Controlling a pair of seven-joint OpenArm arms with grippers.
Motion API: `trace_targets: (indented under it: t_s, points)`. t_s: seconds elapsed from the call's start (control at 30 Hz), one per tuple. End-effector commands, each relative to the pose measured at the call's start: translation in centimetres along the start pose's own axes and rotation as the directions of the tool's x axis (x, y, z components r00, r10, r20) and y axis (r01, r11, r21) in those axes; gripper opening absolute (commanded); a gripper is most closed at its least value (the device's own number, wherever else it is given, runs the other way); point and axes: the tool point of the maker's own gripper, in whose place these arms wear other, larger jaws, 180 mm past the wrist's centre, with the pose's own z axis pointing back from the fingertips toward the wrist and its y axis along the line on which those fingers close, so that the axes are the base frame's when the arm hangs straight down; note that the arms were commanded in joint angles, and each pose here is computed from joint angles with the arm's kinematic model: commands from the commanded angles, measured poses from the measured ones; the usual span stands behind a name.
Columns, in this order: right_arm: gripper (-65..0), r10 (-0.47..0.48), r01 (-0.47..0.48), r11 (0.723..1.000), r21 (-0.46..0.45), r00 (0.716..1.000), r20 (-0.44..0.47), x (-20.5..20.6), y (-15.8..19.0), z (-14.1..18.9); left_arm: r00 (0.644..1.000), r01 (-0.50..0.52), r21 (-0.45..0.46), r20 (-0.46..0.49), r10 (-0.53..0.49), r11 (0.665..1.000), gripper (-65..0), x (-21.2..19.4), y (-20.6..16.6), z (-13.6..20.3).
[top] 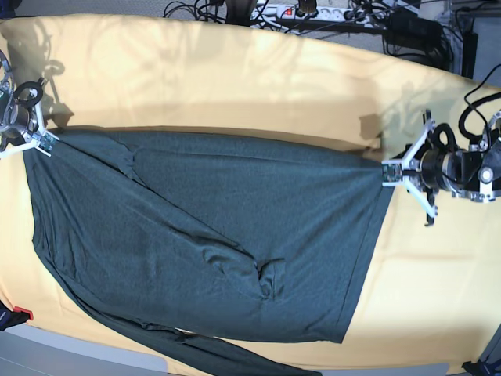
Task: Fold the T-shirt properly
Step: 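Pull the shirt with both grippers toward the robot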
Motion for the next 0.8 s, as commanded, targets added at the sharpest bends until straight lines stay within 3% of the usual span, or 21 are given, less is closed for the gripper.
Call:
trace_targets:
  t_s: [0.0, 0.23, 0.53, 0.77]
  points:
    - [-65.0, 0.016, -0.016, 1.000, -0.021, 1.000, -0.015, -0.3, -1.3, 0.7, 1.000, 0.007, 0.023, -0.022, -0.007, 1.000, -65.0, -0.6, 0.5, 1.0]
    - [-65.0, 0.065, -0.061, 0.996, 0.068, 0.997, -0.052, -1.5, 2.8, 1.6, 0.998, 0.012, -0.037, -0.063, -0.015, 0.999, -65.0, -2.1, -2.2, 1.3]
    - [-65.0, 0.031, -0.027, 0.998, 0.063, 0.997, -0.070, -3.8, 4.1, 5.0, 0.996, 0.044, -0.128, -0.077, -0.054, 0.991, -65.0, -2.3, -6.2, 1.6]
    - [-65.0, 0.003, 0.008, 0.995, 0.098, 0.994, -0.106, -5.7, 6.1, 5.7, 0.990, 0.060, -0.222, -0.114, -0.087, 0.973, -65.0, -3.1, -9.8, 2.8]
